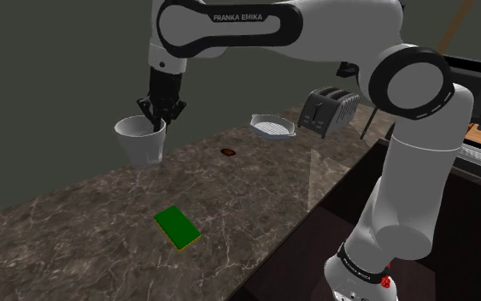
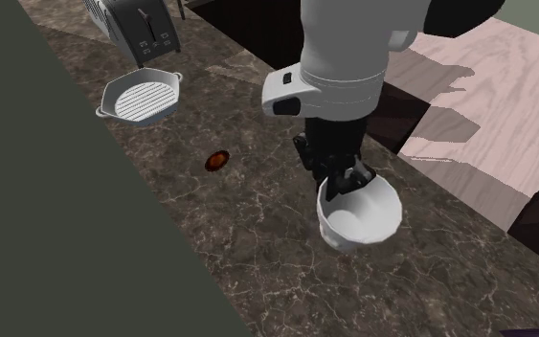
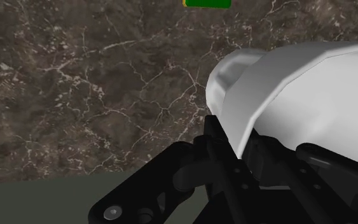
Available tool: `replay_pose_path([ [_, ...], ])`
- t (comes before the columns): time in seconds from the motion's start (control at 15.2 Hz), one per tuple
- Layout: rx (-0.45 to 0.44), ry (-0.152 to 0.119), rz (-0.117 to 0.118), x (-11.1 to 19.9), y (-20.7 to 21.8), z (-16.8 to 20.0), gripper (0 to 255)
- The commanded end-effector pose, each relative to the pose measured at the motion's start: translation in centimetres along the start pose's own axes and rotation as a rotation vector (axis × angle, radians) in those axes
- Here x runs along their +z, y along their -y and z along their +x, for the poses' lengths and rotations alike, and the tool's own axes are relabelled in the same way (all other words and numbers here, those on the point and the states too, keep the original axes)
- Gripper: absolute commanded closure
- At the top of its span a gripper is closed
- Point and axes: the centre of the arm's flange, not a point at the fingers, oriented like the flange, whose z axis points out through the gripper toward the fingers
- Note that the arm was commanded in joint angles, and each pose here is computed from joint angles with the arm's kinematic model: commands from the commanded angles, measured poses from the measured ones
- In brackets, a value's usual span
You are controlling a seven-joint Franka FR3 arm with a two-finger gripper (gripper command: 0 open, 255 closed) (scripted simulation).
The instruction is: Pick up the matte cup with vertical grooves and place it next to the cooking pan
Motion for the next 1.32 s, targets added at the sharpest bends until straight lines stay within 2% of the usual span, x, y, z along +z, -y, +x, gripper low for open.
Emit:
replay_pose_path([
  [0.0, 0.000, 0.000, 0.000, -1.1, 0.3, 0.1, 255],
  [0.07, 0.000, 0.000, 0.000, -1.2, 0.3, 0.1, 255],
  [1.25, 0.000, 0.000, 0.000, -5.4, -23.0, 0.1, 255],
])
